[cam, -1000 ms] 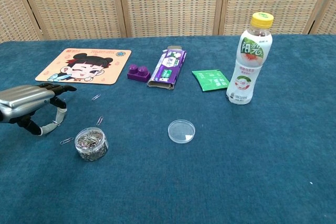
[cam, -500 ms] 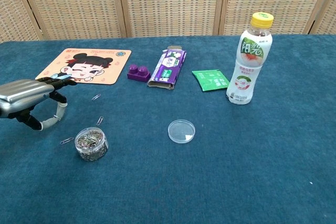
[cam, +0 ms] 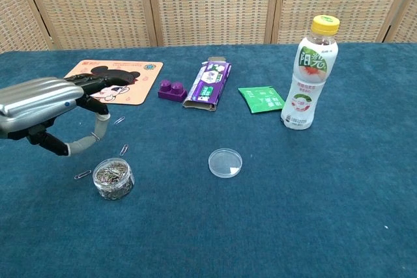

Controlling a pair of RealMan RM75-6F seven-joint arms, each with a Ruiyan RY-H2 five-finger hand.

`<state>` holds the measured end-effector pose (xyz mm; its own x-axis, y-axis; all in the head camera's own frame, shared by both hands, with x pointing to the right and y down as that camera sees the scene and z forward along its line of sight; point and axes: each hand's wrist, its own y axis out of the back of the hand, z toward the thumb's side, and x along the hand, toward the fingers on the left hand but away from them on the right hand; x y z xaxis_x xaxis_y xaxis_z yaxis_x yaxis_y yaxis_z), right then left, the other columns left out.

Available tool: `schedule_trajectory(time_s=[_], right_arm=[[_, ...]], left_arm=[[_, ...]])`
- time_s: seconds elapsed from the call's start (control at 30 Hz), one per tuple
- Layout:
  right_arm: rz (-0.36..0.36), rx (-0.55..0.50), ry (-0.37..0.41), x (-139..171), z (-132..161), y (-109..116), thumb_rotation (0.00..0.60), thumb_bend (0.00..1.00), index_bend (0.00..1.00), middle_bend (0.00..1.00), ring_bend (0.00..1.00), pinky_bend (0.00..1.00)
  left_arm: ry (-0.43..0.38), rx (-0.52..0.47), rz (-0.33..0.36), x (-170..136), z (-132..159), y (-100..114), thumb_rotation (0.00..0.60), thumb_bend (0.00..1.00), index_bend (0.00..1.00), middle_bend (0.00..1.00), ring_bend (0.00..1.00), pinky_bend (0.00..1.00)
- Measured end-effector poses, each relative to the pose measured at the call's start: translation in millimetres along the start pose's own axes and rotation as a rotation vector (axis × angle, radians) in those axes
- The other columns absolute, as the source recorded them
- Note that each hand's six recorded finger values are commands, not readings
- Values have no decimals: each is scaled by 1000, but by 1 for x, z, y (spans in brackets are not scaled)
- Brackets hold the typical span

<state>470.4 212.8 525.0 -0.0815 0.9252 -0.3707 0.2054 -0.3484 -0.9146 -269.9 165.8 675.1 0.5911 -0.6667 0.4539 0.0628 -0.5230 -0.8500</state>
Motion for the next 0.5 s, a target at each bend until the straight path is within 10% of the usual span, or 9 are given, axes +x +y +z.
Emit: schedule_trajectory(time_s=[0.5], right_arm=[[-1, -4, -1, 0, -1, 1, 600, 0, 0, 0, 0, 0]], left_arm=[[-13, 29, -49, -5, 12, -16, 600, 478, 691, 0, 0, 0]])
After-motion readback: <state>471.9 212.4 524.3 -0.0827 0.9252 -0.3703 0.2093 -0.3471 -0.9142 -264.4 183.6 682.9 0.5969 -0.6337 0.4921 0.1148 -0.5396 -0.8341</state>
